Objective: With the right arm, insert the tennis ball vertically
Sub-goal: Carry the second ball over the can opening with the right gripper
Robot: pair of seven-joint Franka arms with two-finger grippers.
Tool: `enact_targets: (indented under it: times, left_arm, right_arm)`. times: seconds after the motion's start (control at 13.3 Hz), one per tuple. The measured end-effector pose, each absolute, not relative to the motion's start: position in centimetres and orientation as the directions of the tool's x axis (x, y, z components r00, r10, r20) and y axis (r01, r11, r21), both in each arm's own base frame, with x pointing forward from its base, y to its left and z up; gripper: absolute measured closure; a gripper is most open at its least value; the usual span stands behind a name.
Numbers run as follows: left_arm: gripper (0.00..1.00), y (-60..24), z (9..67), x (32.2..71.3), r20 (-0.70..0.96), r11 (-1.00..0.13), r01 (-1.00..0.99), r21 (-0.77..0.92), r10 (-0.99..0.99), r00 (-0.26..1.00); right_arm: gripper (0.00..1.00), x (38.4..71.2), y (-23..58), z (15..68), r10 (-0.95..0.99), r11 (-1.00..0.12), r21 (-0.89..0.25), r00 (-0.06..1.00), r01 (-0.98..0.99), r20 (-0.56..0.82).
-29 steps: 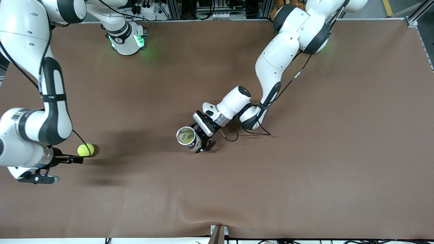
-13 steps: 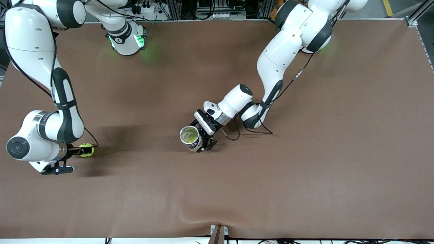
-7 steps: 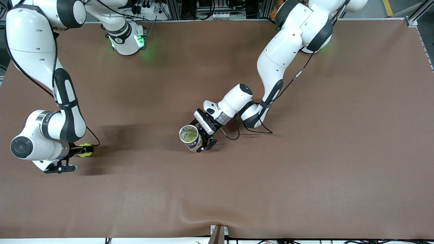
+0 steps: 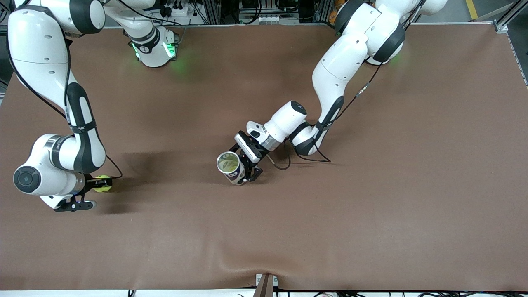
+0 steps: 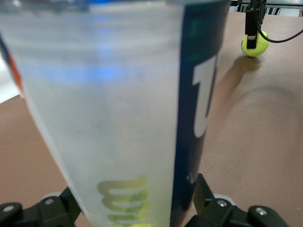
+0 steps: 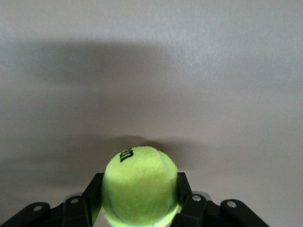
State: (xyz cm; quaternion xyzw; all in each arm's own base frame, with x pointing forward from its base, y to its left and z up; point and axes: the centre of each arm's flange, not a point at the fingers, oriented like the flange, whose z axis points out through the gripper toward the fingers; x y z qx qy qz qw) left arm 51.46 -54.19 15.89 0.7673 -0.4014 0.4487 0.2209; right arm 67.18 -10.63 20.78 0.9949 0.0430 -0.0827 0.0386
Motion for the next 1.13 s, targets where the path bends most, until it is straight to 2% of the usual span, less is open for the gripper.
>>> enact_targets:
  times: [0.15, 0.38, 0.68, 1.13]
  left_arm:
    - [0.05, -54.2, 15.9, 51.5, 0.866, -0.580, -0.814, -0.021, -0.418, 0.275]
    - [0.05, -54.2, 16.2, 51.5, 0.868, -0.580, -0.814, -0.022, -0.415, 0.273]
    - [0.05, -54.2, 16.4, 51.6, 0.869, -0.581, -0.814, -0.023, -0.414, 0.271]
    - [0.05, -54.1, 16.3, 51.4, 0.866, -0.580, -0.814, -0.022, -0.418, 0.275]
  right_arm:
    - [0.34, 67.6, -9.9, 22.4, 0.085, -0.993, 0.062, 0.980, 0.097, -0.182]
    - [0.34, 68.6, -7.3, 28.2, 0.037, -0.997, 0.059, 0.981, 0.049, -0.191]
    - [0.34, 68.7, 1.9, 35.6, -0.129, -0.990, 0.078, 0.982, -0.118, -0.140]
    - [0.34, 67.0, 13.3, 44.2, -0.285, -0.958, 0.014, 0.946, -0.286, -0.154]
